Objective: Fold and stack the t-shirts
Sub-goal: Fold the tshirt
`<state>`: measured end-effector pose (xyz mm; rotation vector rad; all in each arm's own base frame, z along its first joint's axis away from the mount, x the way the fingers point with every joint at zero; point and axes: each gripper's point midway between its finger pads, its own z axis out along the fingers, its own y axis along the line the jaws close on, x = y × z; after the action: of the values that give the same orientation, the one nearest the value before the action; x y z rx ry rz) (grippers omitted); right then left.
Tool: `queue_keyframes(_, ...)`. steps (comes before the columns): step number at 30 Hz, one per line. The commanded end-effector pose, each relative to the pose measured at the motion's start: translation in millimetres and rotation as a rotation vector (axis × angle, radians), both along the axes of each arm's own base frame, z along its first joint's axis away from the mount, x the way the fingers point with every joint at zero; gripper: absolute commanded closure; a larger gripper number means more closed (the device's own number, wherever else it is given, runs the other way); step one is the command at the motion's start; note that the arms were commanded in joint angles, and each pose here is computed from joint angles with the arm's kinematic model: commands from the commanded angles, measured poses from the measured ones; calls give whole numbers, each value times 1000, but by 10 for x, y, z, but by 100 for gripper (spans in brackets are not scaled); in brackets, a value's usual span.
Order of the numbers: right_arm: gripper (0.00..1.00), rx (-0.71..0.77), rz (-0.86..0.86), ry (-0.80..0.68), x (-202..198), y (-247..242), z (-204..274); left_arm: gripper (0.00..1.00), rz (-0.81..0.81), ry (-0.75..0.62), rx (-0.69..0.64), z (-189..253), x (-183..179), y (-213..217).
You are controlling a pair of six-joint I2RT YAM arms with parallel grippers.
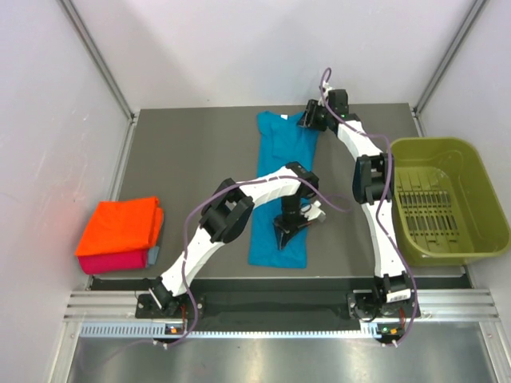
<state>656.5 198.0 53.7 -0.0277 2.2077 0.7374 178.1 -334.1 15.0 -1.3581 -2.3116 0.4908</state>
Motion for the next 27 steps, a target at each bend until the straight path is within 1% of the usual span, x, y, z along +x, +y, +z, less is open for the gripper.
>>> queue_keyframes(1, 50, 22, 17, -59, 83, 203, 93, 100, -51, -123, -210, -299, 168, -566)
queue_keyframes(9, 50, 31, 30, -76, 88, 315, 130, 100, -47, -163, -259, -259, 197, -769)
queue_keyframes(12, 48, 12, 42, -99, 89, 294, 225, 100, -39, -178, -257, -221, 224, -794)
queue_keyframes(14, 46, -20, 54, -133, 88, 218, 391, 89, -30, -191, -251, -153, 266, -775)
queue_keyframes(15, 45, -23, 52, -170, 90, 179, 637, 84, -24, -203, -251, -89, 306, -771)
queue_keyframes(16, 43, -32, 47, -194, 92, 124, 776, 76, -20, -227, -258, 32, 351, -759)
queue_keyframes(17, 42, -55, 49, -208, 81, 16, 847, 73, 0, -253, -247, 112, 449, -688)
queue_keyframes(18, 41, -58, 49, -265, 56, -43, 1216, 72, 5, -261, -239, 138, 469, -606)
queue_keyframes(19, 37, -71, 50, -292, 41, -104, 1365, 70, 19, -309, -282, 397, 543, -586)
queue_keyframes(20, 36, -82, 49, -306, 6, -169, 1481, 68, 42, -338, -297, 496, 652, -513)
queue_keyframes(21, 34, -98, 39, -360, -53, -285, 1835, 67, 47, -359, -298, 542, 693, -435)
queue_keyframes(22, 25, -110, 28, -381, -92, -343, 1982, 61, 59, -401, -326, 769, 749, -388)
queue_keyframes(23, 23, -137, 23, -377, -152, -437, 2018, 55, 80, -424, -332, 859, 834, -309)
queue_keyframes(24, 21, -152, 3, -426, -261, -501, 2360, 51, 88, -441, -333, 930, 864, -246)
queue_keyframes(25, 19, -165, -1, -438, -331, -545, 2470, 50, 99, -473, -358, 1130, 893, -195)
queue_keyframes(26, 19, -180, -4, -407, -422, -607, 2419, 42, 121, -495, -365, 1220, 954, -130)
queue_keyframes(27, 19, -182, -11, -438, -573, -651, 2684, 42, 139, -510, -357, 1263, 971, -52)
